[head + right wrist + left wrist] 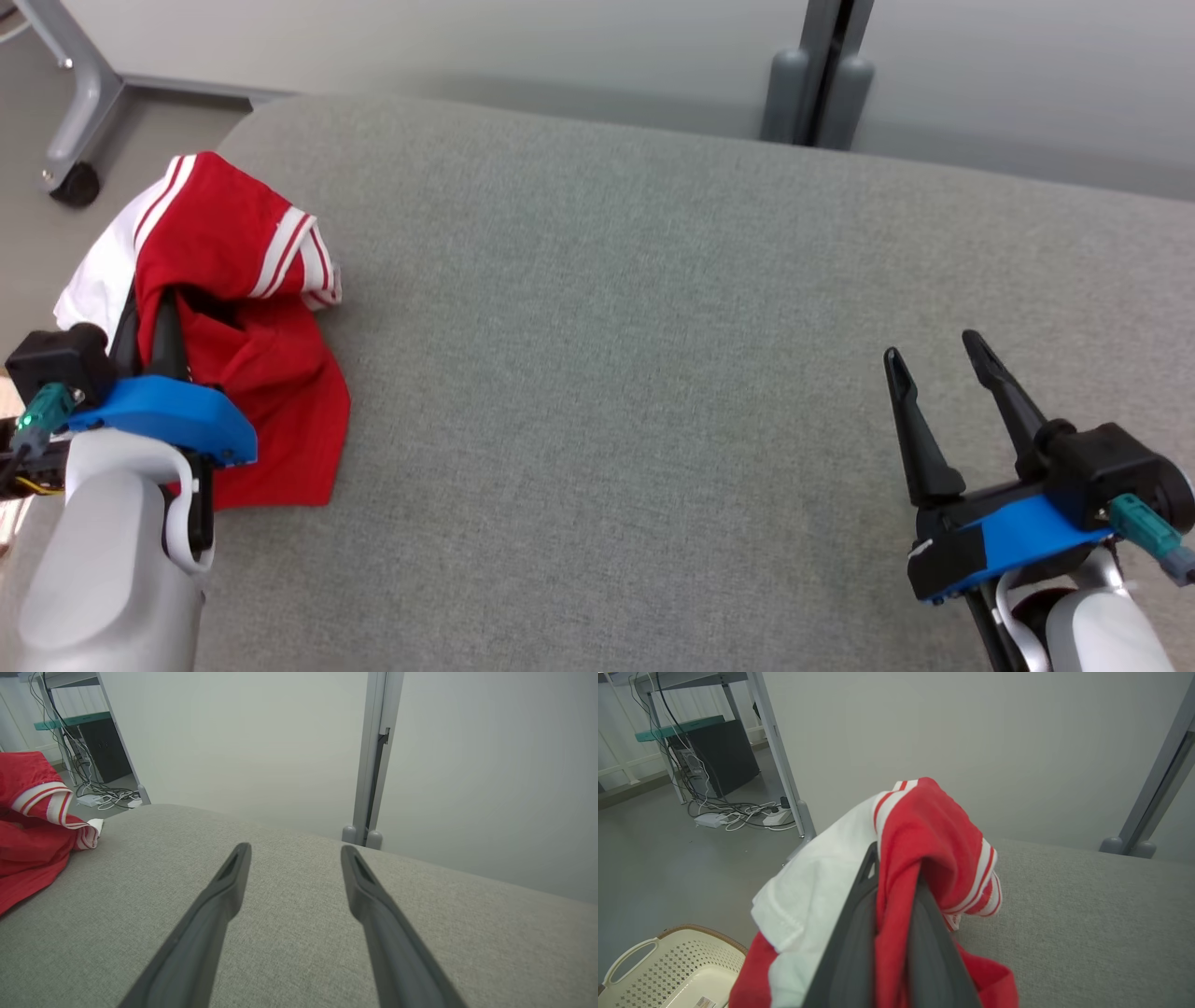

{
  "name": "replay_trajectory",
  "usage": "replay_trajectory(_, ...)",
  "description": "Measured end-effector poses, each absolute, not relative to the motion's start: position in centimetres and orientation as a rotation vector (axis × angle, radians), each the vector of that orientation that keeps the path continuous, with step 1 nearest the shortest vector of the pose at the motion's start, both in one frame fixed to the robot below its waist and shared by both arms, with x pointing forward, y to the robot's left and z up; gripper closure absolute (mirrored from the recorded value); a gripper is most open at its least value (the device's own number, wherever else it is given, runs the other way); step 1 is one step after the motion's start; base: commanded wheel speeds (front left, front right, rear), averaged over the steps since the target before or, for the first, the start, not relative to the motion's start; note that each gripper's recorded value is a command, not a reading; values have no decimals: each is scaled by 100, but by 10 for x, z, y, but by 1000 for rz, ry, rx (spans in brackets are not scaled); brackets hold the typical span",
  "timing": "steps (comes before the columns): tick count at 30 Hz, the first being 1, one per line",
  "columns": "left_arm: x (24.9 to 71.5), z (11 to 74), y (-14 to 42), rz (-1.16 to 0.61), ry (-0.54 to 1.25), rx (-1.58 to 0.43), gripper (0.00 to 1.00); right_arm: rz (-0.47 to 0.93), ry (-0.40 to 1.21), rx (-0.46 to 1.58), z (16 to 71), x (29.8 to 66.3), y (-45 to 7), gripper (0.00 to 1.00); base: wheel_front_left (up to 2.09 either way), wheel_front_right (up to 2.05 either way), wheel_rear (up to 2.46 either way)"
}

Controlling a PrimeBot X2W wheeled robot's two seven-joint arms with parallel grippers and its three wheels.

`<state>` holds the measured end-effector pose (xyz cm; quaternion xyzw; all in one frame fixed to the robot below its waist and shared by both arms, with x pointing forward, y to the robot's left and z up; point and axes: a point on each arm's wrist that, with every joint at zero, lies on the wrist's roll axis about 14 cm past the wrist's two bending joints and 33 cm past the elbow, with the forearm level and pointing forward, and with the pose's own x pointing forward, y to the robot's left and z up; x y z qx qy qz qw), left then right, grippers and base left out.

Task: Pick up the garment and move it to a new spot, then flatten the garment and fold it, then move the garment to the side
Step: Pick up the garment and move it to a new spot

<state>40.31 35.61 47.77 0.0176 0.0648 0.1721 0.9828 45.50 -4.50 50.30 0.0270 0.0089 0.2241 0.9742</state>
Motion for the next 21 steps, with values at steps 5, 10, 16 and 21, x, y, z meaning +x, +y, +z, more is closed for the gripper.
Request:
replay_trajectory(5,393,510,333,292,16,55,100,429,-16,52,519,437,-54,0,0,0,0)
replay_trajectory(10,394,533,280,161,-38,49,100,378,-41,48,531,422,-74,0,0,0,0)
replay_trajectory(16,411,541,178,-112,-31,5,100,267,-49,40,535,409,-114,0,0,0,0)
replay_trajectory(21,417,528,71,-418,24,-57,100,147,-33,35,530,397,-155,0,0,0,0)
